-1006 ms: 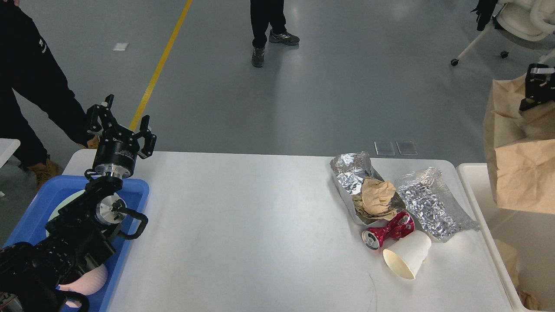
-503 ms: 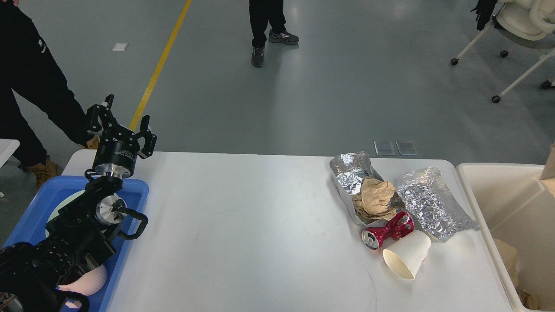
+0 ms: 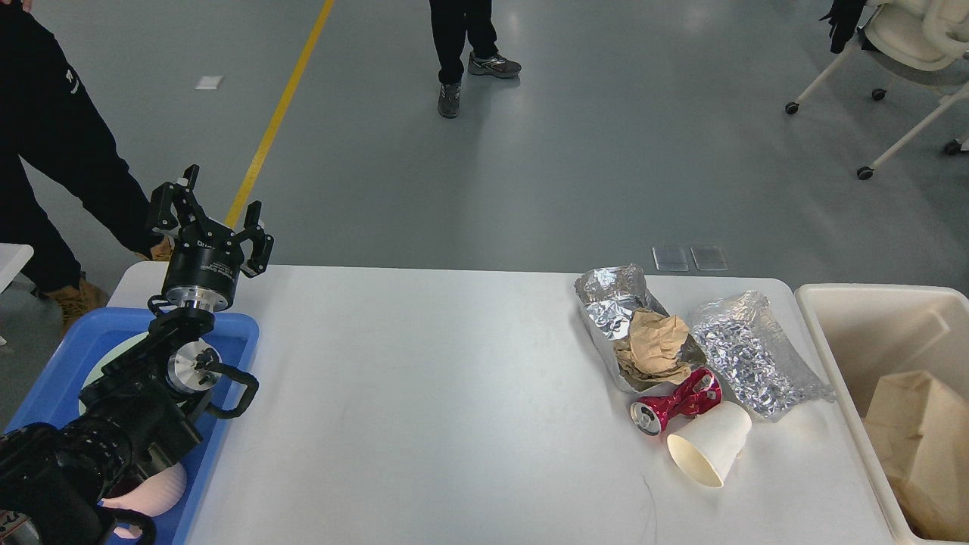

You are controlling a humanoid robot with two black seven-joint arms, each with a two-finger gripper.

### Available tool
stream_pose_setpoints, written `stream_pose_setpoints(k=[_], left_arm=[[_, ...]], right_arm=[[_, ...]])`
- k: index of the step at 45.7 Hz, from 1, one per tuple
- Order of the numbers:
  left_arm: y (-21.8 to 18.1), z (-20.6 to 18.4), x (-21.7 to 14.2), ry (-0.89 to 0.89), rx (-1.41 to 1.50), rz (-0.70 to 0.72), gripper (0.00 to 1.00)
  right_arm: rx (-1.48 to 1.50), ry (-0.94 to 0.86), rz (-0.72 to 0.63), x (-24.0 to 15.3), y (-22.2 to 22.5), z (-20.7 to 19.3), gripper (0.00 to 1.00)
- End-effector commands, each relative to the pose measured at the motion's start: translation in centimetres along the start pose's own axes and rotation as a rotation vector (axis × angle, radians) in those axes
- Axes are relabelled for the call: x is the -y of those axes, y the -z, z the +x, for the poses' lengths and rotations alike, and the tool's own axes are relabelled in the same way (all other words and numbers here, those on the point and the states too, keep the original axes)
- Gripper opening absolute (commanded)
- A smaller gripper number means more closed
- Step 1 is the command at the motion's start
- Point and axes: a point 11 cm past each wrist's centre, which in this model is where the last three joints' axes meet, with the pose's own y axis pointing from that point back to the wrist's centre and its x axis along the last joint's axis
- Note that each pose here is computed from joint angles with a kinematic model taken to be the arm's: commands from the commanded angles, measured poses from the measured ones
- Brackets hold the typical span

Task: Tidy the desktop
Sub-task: 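Move the right gripper back over the foil wrappers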

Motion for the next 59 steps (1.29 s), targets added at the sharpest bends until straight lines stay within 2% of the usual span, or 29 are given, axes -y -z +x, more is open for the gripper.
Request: stream_pose_setpoints(k=[1,6,15,23,35,41,49,59], left_arm=[[0.0,0.0,0.0,-0.001,-0.001,-0.001,0.96],[0.0,0.0,0.0,0.000,0.000,0.000,0.96],[0.0,0.0,0.0,-0.001,-0.001,-0.001,0.96],[0.0,0.0,0.0,-0.001,-0.001,-0.001,0.96],[0.0,0.0,0.0,0.000,0.000,0.000,0.96],[0.0,0.0,0.0,-0.001,-0.001,-0.001,0.96],[0.0,0.0,0.0,-0.001,-0.001,-0.001,0.96],[0.0,0.0,0.0,0.001,-0.001,0.000,0.96]], right_arm=[[0.002,0.018,0.007,0.1,0.3,-0.6,1.00],[0.012,0.017,0.053,-0.2,2.7,0.0,1.00],[0.023,0.025,0.228,-3.5,11.3,3.7,1.00],[-0.035,0.118,0.407,-9.0,19.9,6.3,1.00],[-0.295,0.337,0.539,-19.4,28.4,8.2,1.00],[-0.433,0.471,0.574,-25.3,30.8,8.5,1.00],[-0.491,0.403,0.629,-31.0,32.1,10.5,1.00],[-0.562,0.380,0.662,-36.4,31.8,10.6,1.00]])
